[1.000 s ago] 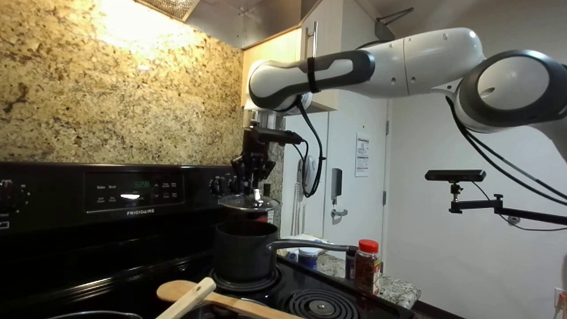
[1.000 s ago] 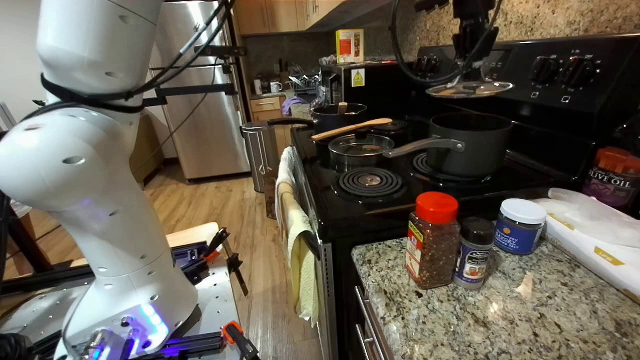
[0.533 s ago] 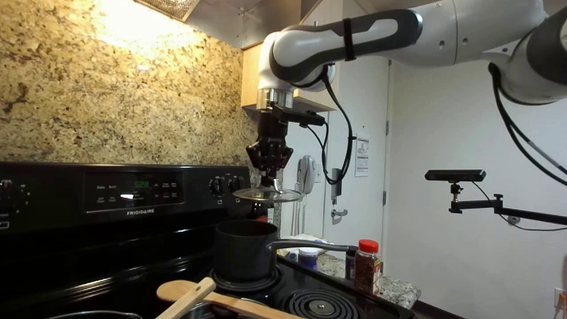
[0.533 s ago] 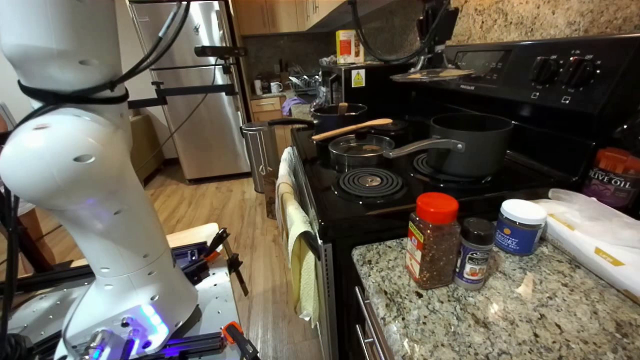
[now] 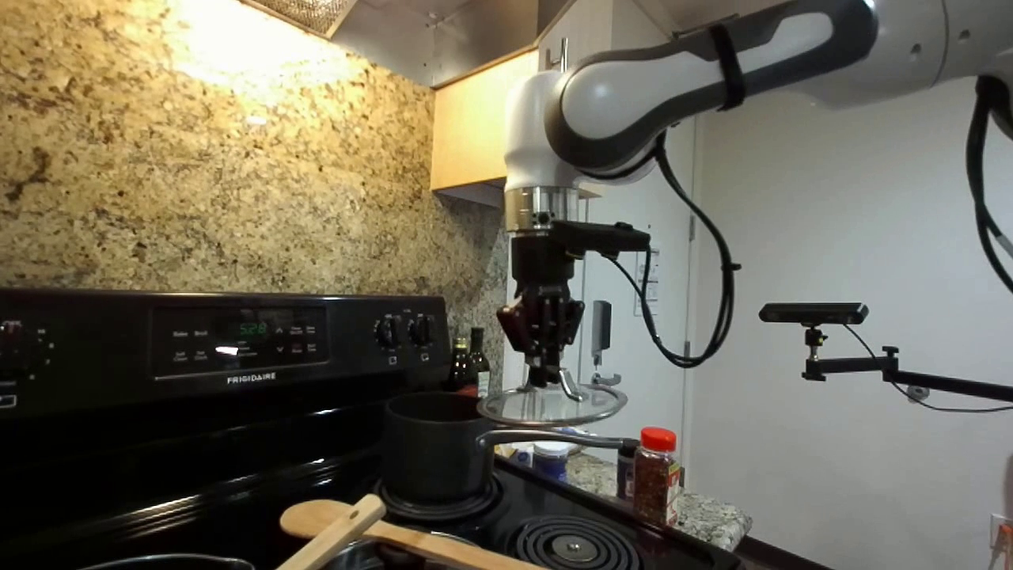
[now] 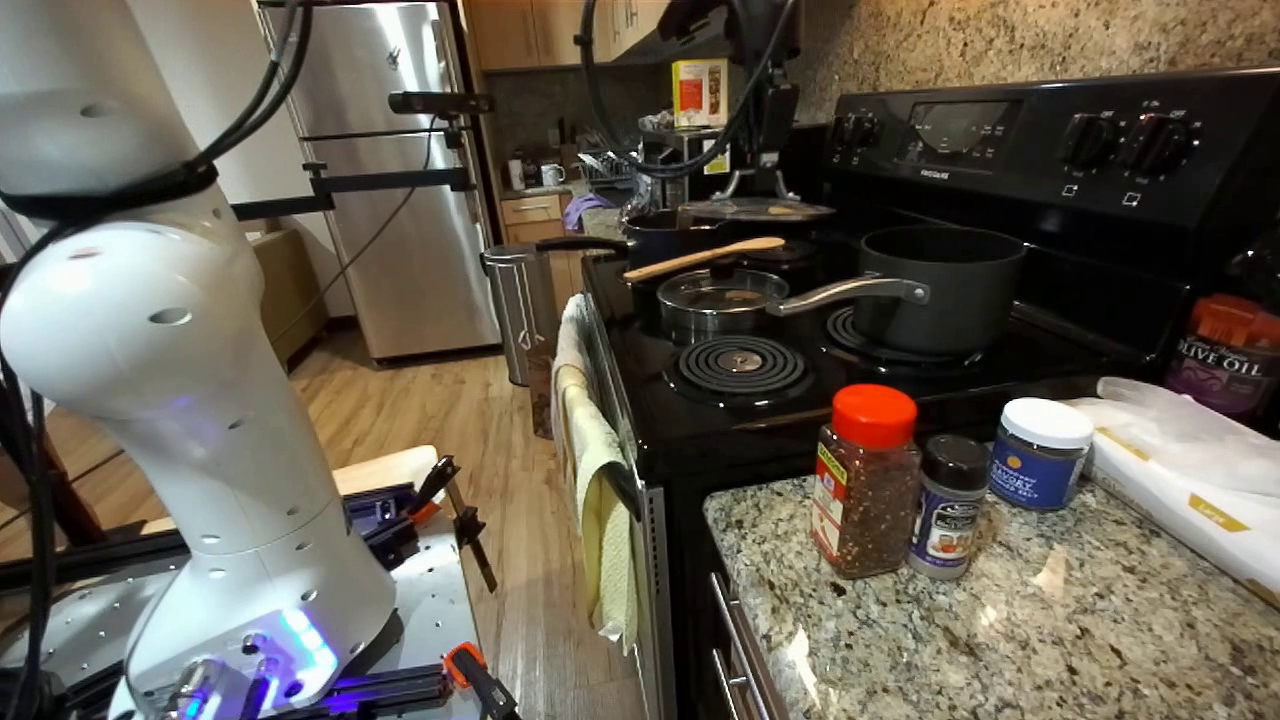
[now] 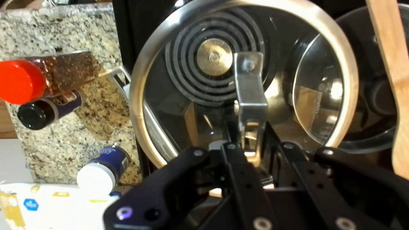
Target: Uncover the pot and put the lid on the stove
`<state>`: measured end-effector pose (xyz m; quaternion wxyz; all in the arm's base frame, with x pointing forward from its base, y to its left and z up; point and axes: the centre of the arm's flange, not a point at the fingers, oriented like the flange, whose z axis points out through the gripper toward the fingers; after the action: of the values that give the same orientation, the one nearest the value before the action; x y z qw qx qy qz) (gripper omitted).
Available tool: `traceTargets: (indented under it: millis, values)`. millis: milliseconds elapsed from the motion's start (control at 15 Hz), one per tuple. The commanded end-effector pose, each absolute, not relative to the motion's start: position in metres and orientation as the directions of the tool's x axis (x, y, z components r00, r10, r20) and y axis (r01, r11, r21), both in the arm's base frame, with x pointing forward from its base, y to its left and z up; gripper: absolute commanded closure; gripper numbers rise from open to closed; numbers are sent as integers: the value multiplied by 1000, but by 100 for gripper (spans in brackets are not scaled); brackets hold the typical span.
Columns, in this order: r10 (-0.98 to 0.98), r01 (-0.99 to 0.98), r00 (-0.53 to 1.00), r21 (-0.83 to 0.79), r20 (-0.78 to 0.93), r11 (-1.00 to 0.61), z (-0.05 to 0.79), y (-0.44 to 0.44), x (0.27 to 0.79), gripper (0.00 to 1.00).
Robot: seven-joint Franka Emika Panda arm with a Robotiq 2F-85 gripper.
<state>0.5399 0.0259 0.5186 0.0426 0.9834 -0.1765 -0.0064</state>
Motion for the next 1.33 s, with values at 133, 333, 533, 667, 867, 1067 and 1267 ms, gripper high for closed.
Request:
traceTargets:
  millis: [133,333,533,667,867,1067,1267]
  values:
    - [-337,-335,942,91,-5,-938,508,29,514,80]
    - [-332,-331,943,81,-1,-940,514,29,518,88]
    - [-316,-315,949,56,-3,-947,504,29,520,88]
    - [-325,-325,946,42,-7,-945,491,27,514,88]
    - [-359,-359,933,25,-15,-933,469,19,502,88]
    - [-386,-388,921,-19,-56,-922,441,11,492,88]
    - [-409,-415,909,-60,-83,-908,413,9,485,88]
